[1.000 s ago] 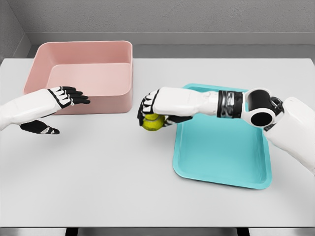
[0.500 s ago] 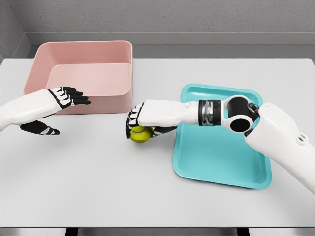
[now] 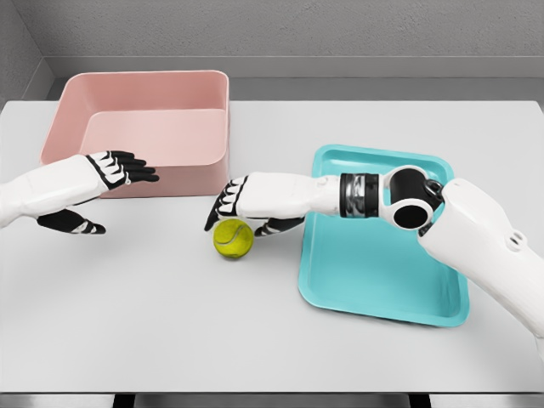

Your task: Put the tennis from the blue tray into the pink basket with both arms

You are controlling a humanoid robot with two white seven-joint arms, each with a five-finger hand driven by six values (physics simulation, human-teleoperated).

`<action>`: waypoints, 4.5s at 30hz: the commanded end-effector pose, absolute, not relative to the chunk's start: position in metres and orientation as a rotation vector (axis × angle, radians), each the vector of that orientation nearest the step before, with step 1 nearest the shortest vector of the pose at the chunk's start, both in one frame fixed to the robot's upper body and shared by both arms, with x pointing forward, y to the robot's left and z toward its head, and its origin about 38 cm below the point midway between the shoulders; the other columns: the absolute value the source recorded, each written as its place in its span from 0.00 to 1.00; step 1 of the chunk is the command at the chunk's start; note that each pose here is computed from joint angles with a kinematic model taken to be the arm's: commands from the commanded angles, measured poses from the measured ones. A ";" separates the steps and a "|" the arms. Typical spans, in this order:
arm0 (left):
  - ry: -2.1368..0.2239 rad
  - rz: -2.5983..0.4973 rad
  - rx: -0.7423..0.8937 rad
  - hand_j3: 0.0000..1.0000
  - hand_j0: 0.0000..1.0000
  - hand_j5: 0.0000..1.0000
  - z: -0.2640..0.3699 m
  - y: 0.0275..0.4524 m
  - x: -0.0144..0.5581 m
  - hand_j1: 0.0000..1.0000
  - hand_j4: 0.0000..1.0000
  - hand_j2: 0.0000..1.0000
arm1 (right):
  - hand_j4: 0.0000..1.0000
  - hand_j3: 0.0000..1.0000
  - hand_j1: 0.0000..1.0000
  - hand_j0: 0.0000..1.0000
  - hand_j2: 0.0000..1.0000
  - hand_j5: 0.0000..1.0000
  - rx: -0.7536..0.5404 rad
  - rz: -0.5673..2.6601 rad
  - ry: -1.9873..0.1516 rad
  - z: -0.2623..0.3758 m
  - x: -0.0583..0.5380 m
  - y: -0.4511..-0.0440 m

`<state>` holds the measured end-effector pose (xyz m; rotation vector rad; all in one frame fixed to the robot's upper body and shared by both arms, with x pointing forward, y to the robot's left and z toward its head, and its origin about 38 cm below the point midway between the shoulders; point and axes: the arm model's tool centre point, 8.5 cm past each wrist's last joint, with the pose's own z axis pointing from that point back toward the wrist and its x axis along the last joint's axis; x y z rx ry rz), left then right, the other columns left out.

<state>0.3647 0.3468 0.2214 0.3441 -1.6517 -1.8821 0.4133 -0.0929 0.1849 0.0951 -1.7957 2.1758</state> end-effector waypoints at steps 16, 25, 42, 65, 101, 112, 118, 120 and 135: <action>-1.765 -1.809 0.245 1.00 1.00 1.00 0.215 0.314 0.369 1.00 1.00 1.00 | 0.91 0.91 0.91 0.91 0.91 0.91 -0.234 2.149 -1.679 0.231 0.431 -0.216; -1.914 -1.874 0.165 1.00 1.00 1.00 0.224 0.249 0.378 1.00 1.00 1.00 | 1.00 1.00 1.00 1.00 1.00 1.00 -0.437 2.077 -1.495 0.242 0.416 -0.326; -1.751 -1.966 -0.090 1.00 1.00 1.00 0.185 0.220 0.378 1.00 1.00 1.00 | 1.00 1.00 1.00 1.00 1.00 1.00 -0.442 2.028 -1.542 0.271 0.404 -0.342; -1.623 -2.073 -0.177 1.00 1.00 1.00 0.204 0.214 0.390 1.00 1.00 1.00 | 1.00 1.00 1.00 1.00 1.00 1.00 -0.383 2.029 -1.499 0.249 0.396 -0.343; -1.529 -1.972 -0.356 1.00 1.00 1.00 0.171 0.187 0.415 1.00 1.00 1.00 | 1.00 1.00 1.00 1.00 1.00 1.00 -0.345 2.040 -1.485 0.238 0.394 -0.337; -1.483 -1.977 -0.357 1.00 1.00 1.00 0.159 0.191 0.414 1.00 1.00 1.00 | 1.00 1.00 1.00 1.00 1.00 1.00 -0.337 2.041 -1.479 0.235 0.394 -0.337; -1.479 -1.975 -0.367 1.00 1.00 1.00 0.155 0.188 0.414 1.00 1.00 1.00 | 1.00 1.00 1.00 1.00 1.00 1.00 -0.340 2.040 -1.474 0.235 0.394 -0.339; -1.478 -1.974 -0.369 1.00 1.00 1.00 0.154 0.188 0.413 1.00 1.00 1.00 | 1.00 1.00 1.00 1.00 1.00 1.00 -0.338 2.038 -1.476 0.235 0.395 -0.338; -1.456 -1.957 -0.335 1.00 1.00 1.00 0.146 0.189 0.426 1.00 1.00 1.00 | 1.00 1.00 1.00 1.00 1.00 1.00 -0.314 2.048 -1.468 0.230 0.394 -0.333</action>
